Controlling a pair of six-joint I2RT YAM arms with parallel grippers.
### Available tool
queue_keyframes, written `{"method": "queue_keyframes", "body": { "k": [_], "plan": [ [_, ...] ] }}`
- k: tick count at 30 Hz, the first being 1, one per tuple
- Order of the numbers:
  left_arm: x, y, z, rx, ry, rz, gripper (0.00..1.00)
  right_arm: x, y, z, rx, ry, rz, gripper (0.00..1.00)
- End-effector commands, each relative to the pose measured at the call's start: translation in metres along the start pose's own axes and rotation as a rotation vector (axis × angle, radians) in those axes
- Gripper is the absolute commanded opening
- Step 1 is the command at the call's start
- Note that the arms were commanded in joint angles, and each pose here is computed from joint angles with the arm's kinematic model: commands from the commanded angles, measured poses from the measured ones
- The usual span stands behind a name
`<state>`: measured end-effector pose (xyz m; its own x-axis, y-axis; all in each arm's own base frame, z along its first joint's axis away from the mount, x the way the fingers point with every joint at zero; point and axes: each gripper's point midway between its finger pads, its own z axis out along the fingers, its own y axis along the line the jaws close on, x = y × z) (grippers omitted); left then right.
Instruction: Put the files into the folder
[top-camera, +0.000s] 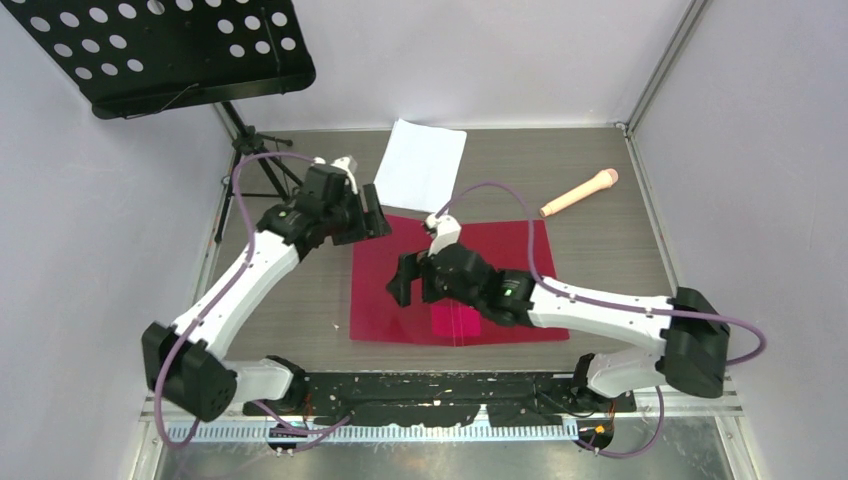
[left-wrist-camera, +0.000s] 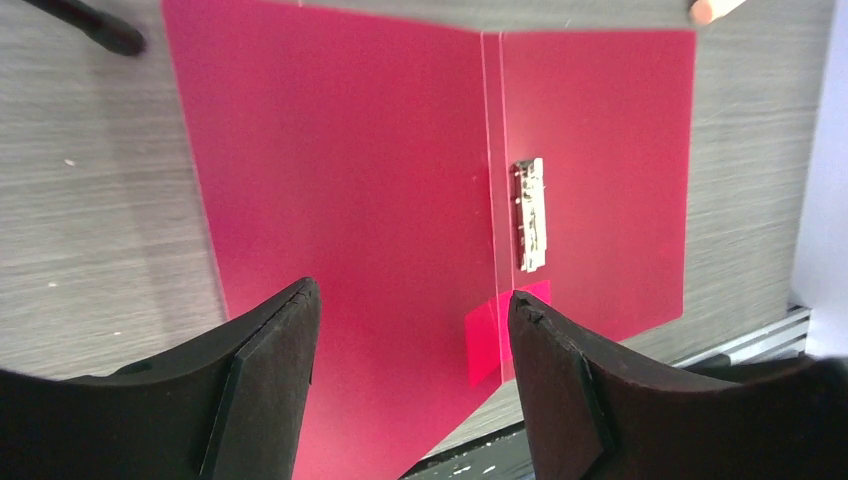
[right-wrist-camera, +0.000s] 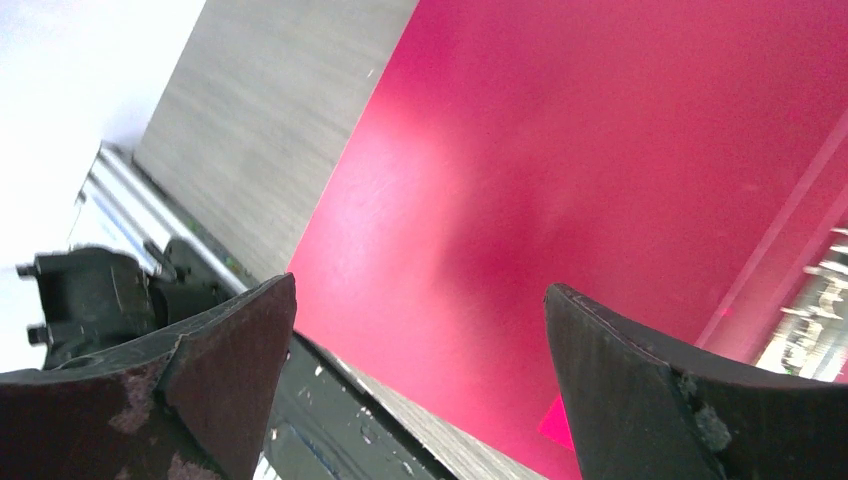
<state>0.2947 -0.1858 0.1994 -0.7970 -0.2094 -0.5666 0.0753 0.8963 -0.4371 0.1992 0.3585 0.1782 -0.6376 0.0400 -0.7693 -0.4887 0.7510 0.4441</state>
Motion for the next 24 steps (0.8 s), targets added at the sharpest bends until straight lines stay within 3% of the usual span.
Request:
{"method": "queue_keyframes", "body": {
  "k": [1,5,12,15,19,24],
  "plan": [
    [0.006,-0.023,0.029,0.056,0.009,0.008,0.67,0.013,-0.095,-0.009,0.327,0.038,0.006,0.96],
    [0.031,-0.015,0.052,0.036,0.061,-0.01,0.65,0.03,-0.156,-0.011,0.509,0.102,-0.052,0.9],
    [0.053,-0.004,0.062,0.027,0.082,-0.032,0.62,0.057,-0.184,0.015,0.617,0.207,-0.15,0.61],
    [0.066,0.003,0.064,0.015,0.103,-0.04,0.61,0.069,-0.183,0.024,0.607,0.236,-0.173,0.41],
    [0.079,0.009,0.062,0.011,0.115,-0.04,0.59,0.09,-0.171,0.029,0.54,0.261,-0.194,0.24],
    [0.093,0.017,0.068,0.004,0.149,-0.042,0.58,0.113,-0.147,0.02,0.48,0.273,-0.276,0.16]
  ]
}}
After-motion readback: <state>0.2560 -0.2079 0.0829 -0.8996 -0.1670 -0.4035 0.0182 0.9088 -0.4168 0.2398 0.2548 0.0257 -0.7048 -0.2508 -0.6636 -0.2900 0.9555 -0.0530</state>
